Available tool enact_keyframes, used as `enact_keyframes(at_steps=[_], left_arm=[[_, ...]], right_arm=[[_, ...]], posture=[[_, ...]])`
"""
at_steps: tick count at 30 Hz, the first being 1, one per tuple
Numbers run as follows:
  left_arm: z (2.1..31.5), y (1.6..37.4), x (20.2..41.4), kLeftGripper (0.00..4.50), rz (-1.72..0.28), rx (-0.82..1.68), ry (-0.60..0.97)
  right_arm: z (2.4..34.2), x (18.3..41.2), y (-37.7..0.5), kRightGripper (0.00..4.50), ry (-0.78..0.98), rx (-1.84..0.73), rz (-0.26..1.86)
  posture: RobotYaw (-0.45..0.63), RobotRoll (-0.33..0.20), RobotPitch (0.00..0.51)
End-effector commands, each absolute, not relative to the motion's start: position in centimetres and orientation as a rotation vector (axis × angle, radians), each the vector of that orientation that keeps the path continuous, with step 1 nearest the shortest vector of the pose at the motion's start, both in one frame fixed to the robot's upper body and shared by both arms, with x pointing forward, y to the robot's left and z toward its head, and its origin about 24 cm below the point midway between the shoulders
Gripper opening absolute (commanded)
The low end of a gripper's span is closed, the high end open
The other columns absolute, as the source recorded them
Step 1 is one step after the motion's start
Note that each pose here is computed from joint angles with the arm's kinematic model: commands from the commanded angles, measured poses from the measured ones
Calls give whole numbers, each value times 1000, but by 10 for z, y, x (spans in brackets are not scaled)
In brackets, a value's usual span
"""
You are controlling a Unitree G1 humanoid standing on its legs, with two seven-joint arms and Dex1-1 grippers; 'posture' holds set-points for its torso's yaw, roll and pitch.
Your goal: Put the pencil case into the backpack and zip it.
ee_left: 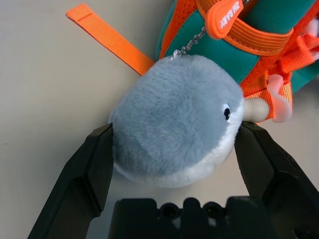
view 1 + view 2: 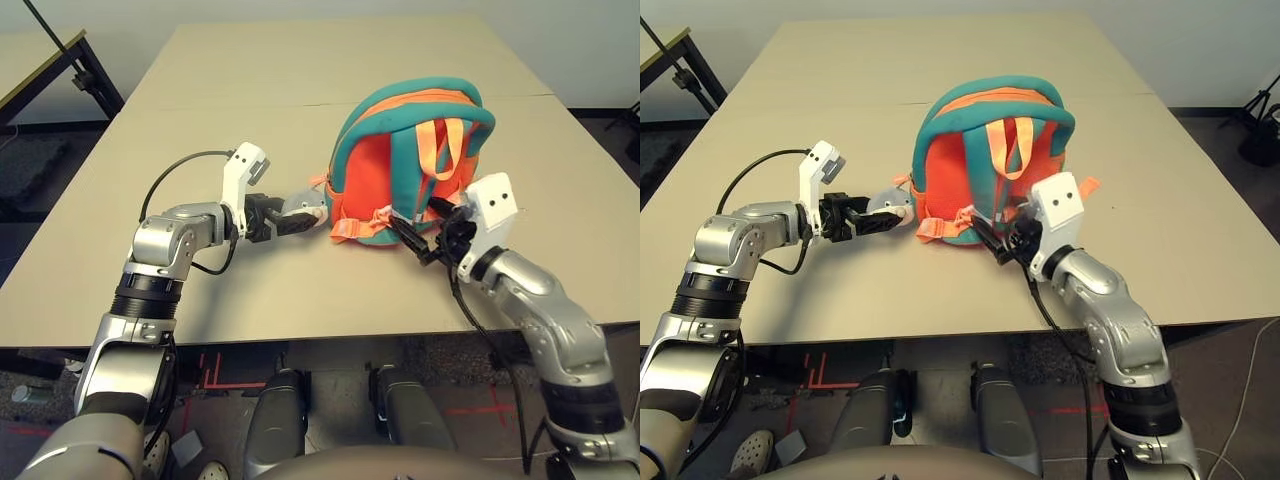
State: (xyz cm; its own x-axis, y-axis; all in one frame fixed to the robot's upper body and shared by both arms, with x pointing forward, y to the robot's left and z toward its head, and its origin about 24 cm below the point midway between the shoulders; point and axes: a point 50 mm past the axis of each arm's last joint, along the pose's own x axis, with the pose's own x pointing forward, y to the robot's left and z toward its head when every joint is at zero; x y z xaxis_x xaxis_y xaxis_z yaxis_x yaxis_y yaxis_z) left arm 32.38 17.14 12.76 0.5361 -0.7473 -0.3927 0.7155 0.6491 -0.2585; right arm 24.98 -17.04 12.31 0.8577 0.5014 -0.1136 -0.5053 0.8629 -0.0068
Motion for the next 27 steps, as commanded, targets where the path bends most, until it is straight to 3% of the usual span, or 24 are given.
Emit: enact_keyframes(at_steps=[1, 8, 21, 27], left_arm=[[124, 169, 323, 4500, -886, -70, 515], [124, 173, 324, 4500, -872, -96, 508], [123, 189, 321, 4500, -796, -103, 489], [138, 214, 333, 4500, -597, -126, 291]], right_arm=[[126, 241, -185, 4451, 117, -31, 506], [126, 237, -212, 4451, 101, -14, 404], [131, 249, -249, 4451, 5, -34, 316], [125, 263, -253, 4451, -10, -10, 163]], posture=[[-130, 0, 128], [-157, 0, 132], [-146, 0, 124], [-132, 0, 124]])
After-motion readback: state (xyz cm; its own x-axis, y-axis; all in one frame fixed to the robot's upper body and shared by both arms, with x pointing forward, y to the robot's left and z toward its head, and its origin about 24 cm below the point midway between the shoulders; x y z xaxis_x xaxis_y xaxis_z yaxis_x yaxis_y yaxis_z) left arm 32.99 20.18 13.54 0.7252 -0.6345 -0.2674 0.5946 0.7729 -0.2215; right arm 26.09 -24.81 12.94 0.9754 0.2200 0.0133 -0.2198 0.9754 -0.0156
